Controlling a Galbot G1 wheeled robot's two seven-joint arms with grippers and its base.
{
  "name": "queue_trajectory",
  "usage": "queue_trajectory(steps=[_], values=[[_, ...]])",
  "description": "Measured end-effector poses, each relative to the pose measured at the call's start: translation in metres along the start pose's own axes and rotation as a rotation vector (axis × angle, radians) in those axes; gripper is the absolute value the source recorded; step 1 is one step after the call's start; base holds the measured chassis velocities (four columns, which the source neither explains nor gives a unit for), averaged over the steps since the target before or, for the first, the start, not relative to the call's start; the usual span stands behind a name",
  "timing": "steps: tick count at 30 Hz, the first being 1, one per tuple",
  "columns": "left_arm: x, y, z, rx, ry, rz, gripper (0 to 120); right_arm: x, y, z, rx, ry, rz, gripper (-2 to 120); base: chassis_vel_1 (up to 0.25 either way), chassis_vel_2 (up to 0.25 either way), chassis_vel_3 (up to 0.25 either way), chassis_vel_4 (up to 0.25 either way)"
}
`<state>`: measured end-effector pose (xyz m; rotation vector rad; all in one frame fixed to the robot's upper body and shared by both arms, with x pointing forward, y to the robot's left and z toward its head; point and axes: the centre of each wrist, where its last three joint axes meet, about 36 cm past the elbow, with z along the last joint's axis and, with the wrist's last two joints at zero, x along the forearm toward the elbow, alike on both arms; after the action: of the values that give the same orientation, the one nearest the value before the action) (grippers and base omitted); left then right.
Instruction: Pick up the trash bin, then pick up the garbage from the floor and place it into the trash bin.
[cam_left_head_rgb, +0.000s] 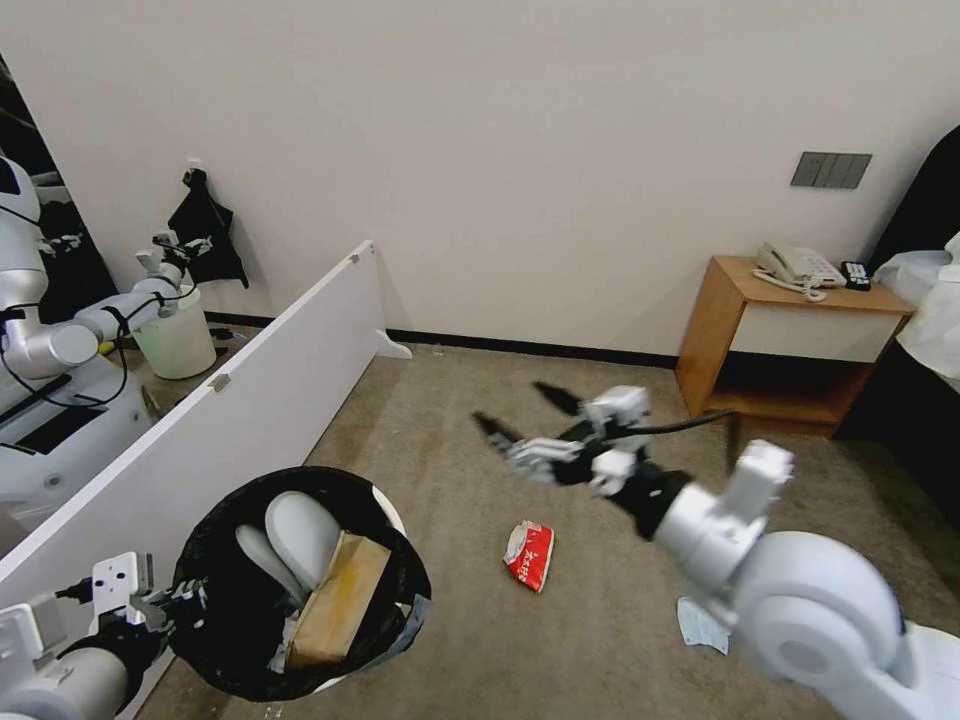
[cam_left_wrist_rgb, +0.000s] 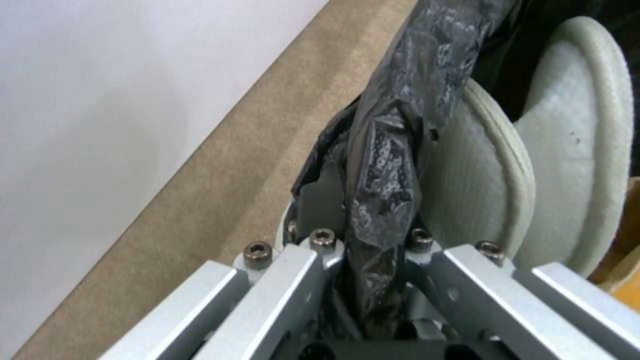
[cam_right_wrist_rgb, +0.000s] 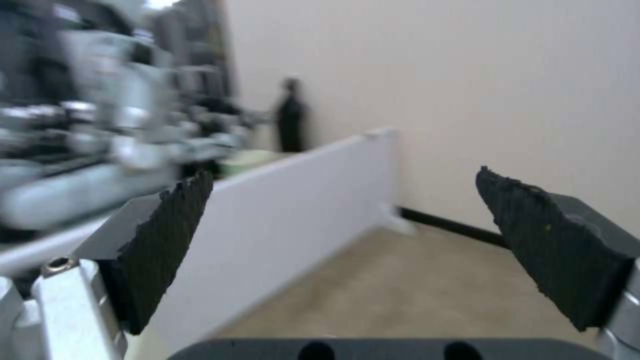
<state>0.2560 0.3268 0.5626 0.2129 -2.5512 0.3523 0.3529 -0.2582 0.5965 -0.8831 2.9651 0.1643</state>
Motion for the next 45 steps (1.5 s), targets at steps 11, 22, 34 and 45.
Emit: queue_trajectory(steps=[11, 22, 34, 45], values=[[-0.006, 0.004, 0.008, -0.013, 0.000, 0.002, 3, 0.100, -0.036, 0.043, 0.285, 0.064, 0.454, 100, 0.000, 0.000, 0.000, 0.000], [-0.008, 0.010, 0.016, -0.007, 0.007, -0.009, 3, 0.135, -0.011, 0.106, 0.257, 0.068, 0.712, 100, 0.000, 0.000, 0.000, 0.000], [-0.014, 0.014, 0.022, -0.032, -0.002, -0.032, 3, 0.147, -0.007, 0.122, 0.276, 0.090, 0.800, 100, 0.000, 0.000, 0.000, 0.000], [-0.018, 0.014, 0.023, -0.034, -0.002, -0.026, 3, 0.149, -0.005, 0.146, 0.304, 0.052, 0.745, 100, 0.000, 0.000, 0.000, 0.000]])
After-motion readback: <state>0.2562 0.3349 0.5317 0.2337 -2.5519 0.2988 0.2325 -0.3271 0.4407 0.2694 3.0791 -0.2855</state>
